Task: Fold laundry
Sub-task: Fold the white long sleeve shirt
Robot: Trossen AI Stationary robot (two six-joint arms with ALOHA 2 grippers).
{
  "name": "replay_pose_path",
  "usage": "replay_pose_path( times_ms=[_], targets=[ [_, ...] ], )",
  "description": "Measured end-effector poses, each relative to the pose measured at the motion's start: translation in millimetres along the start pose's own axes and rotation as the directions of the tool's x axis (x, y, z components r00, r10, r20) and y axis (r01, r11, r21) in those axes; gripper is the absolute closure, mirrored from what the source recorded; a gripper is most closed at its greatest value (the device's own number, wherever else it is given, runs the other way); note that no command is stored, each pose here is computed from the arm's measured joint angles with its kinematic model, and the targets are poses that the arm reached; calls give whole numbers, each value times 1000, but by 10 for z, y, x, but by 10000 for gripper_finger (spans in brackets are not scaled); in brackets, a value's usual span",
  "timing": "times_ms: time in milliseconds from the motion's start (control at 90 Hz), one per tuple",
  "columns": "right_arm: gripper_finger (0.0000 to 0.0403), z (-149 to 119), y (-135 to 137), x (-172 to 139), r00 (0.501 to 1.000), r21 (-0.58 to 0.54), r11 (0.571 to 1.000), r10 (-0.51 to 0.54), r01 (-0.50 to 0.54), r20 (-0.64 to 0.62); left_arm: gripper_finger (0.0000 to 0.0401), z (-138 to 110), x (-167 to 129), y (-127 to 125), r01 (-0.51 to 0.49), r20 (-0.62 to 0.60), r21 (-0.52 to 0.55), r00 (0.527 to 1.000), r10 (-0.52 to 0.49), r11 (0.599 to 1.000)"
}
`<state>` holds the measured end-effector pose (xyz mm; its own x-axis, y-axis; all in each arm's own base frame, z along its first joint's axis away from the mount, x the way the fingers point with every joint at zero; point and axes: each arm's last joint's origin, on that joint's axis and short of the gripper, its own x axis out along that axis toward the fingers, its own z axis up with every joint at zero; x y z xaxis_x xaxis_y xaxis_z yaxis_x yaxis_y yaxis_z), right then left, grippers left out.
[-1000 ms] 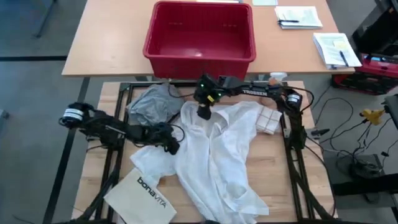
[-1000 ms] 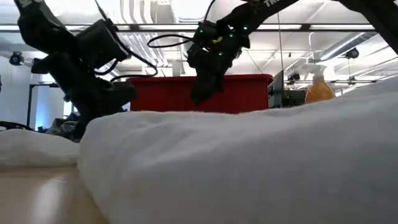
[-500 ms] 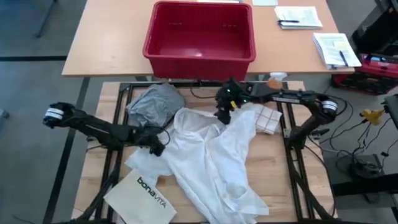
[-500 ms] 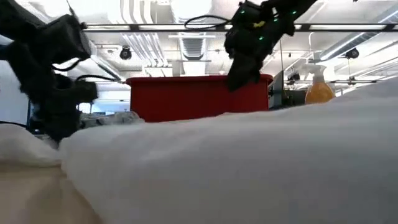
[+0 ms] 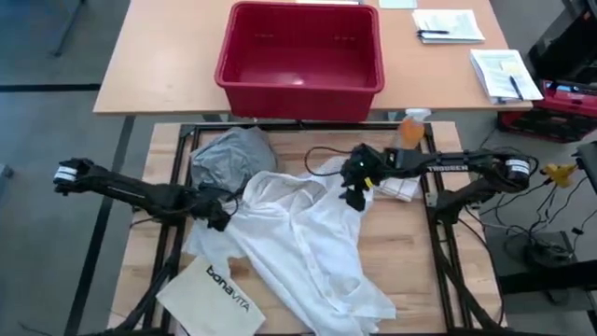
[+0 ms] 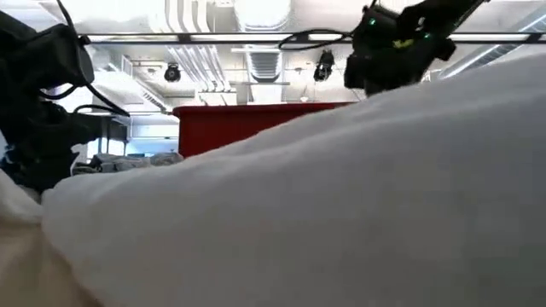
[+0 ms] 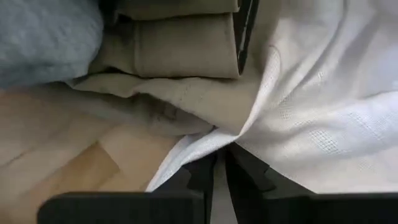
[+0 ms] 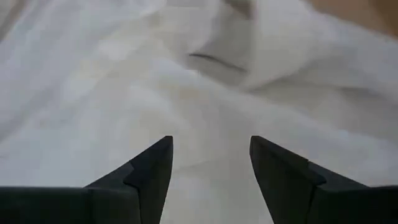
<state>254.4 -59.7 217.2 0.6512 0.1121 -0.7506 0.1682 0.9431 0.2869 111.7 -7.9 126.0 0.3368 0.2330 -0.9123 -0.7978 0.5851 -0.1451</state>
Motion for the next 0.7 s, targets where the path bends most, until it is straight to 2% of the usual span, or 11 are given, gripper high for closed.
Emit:
replay_pose_path(
  times_ms=[111, 189, 267, 356, 433, 478, 567, 700],
  targets=[
    [208, -13, 224, -46, 999, -50, 998, 34, -33, 17, 376, 69, -55, -128, 152, 30, 37, 988, -153, 988],
    [216, -33, 346, -83, 999, -66, 998, -7, 9, 35, 376, 159, -143, -266, 298, 79, 103, 949, -307, 949],
    [225, -104, 426, -106, 999, -43, 999, -26, 27, 25, 376, 254, -254, -381, 371, 137, 142, 911, -389, 918],
    [234, -261, 457, -72, 999, 33, 999, -28, 29, -16, 376, 341, -372, -468, 397, 178, 212, 883, -435, 893],
    [244, -411, 461, -76, 996, 107, 991, -85, 86, -16, 376, 449, -501, -581, 428, 232, 274, 840, -491, 861],
    [251, -491, 454, -101, 992, 143, 981, -129, 128, 0, 376, 488, -548, -617, 422, 252, 295, 831, -496, 857],
    [264, -648, 402, -161, 982, 244, 955, -184, 169, 38, 376, 575, -602, -723, 422, 278, 329, 811, -514, 845],
    [273, -869, 289, -216, 977, 408, 899, -202, 161, 60, 376, 687, -563, -882, 410, 293, 339, 809, -509, 847]
  ],
)
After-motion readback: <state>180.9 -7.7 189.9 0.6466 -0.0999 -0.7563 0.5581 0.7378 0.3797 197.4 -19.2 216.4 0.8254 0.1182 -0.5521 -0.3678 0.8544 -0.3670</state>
